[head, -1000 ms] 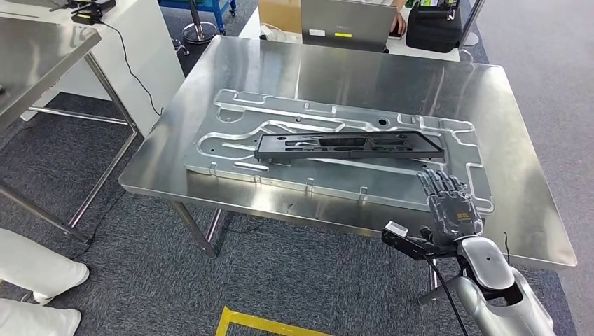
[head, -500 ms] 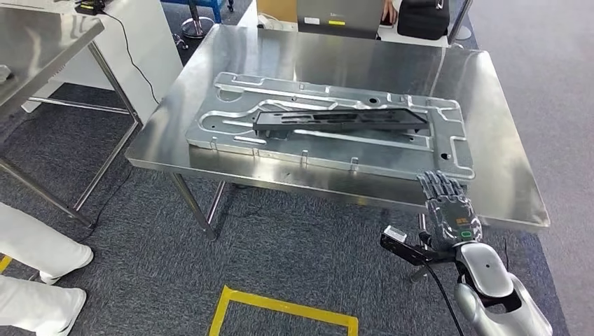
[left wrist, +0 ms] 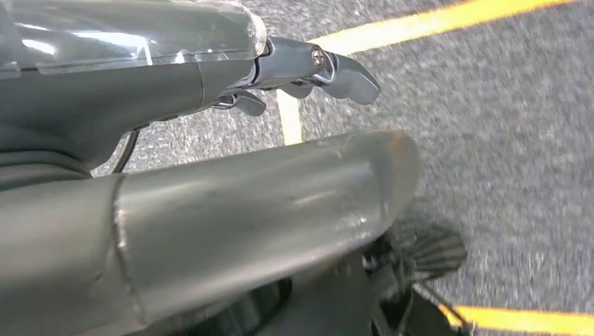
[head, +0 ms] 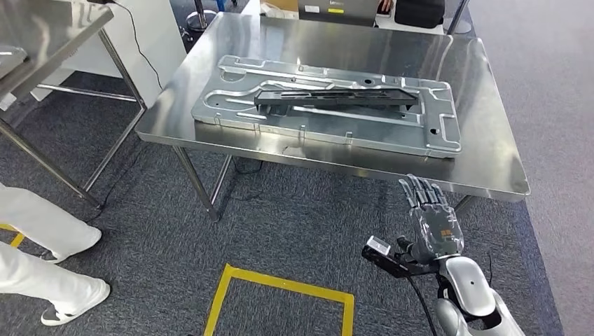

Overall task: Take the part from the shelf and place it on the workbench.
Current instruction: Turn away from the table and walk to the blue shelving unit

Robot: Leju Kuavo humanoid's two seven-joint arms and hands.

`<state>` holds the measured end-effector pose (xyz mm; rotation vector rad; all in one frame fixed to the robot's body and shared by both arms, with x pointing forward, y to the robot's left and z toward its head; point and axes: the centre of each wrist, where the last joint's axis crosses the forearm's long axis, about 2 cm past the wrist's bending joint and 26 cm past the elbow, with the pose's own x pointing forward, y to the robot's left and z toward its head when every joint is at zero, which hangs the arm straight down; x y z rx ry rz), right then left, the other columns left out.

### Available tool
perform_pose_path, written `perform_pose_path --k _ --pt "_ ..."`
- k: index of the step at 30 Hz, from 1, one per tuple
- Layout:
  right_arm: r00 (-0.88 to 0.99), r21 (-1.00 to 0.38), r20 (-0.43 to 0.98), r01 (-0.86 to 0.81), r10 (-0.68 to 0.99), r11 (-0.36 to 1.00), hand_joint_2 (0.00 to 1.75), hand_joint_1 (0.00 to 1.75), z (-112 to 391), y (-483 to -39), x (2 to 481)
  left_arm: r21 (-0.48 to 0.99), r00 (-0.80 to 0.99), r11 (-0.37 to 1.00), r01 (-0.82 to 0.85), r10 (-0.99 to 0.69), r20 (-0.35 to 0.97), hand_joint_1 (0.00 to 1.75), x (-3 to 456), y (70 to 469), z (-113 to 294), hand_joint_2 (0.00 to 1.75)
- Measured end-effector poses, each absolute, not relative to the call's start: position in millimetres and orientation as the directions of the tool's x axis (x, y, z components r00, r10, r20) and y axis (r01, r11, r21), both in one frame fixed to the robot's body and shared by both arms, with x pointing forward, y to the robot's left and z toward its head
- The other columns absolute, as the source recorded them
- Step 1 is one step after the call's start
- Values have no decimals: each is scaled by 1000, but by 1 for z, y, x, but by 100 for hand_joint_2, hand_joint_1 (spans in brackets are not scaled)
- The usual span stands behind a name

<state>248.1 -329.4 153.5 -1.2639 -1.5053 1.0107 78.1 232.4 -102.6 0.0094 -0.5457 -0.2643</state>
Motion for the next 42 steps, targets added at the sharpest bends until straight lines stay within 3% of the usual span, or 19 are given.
perform_pose_path --k 1,5,9,14,17,20,25,34,39,42 --pt "-87 -942 175 276 981 192 175 0 150 -324 241 77 824 968 238 -243 511 0 77 232 -103 0" --pt "-102 -822 442 351 891 448 0 0 130 -297 203 76 834 980 183 -196 515 0 69 232 -104 0" --pt "-53 -643 708 365 705 673 0 0 104 -283 160 73 844 991 108 -131 520 0 56 230 -106 0" --pt "45 -468 875 334 481 819 0 0 74 -285 127 71 851 997 39 -70 521 0 50 228 -106 0" --pt "260 -318 940 436 220 842 0 0 43 -286 96 72 855 997 -3 -35 517 0 48 227 -106 0" --pt "498 -275 865 563 -54 779 0 0 16 -272 62 71 863 997 -36 -5 506 0 43 226 -107 0" --pt "680 -330 656 648 -326 687 0 0 -28 -230 45 76 863 994 -79 30 504 0 44 223 -106 0" --pt "825 -404 363 558 -433 725 0 0 -71 -196 31 61 861 993 -105 60 506 0 50 223 -105 0" --pt "855 -421 225 517 -467 745 0 0 -61 -197 9 60 860 991 -115 69 506 0 47 223 -106 0" --pt "869 -417 222 494 -442 763 0 0 -50 -195 5 60 861 992 -115 69 504 0 46 223 -106 0"
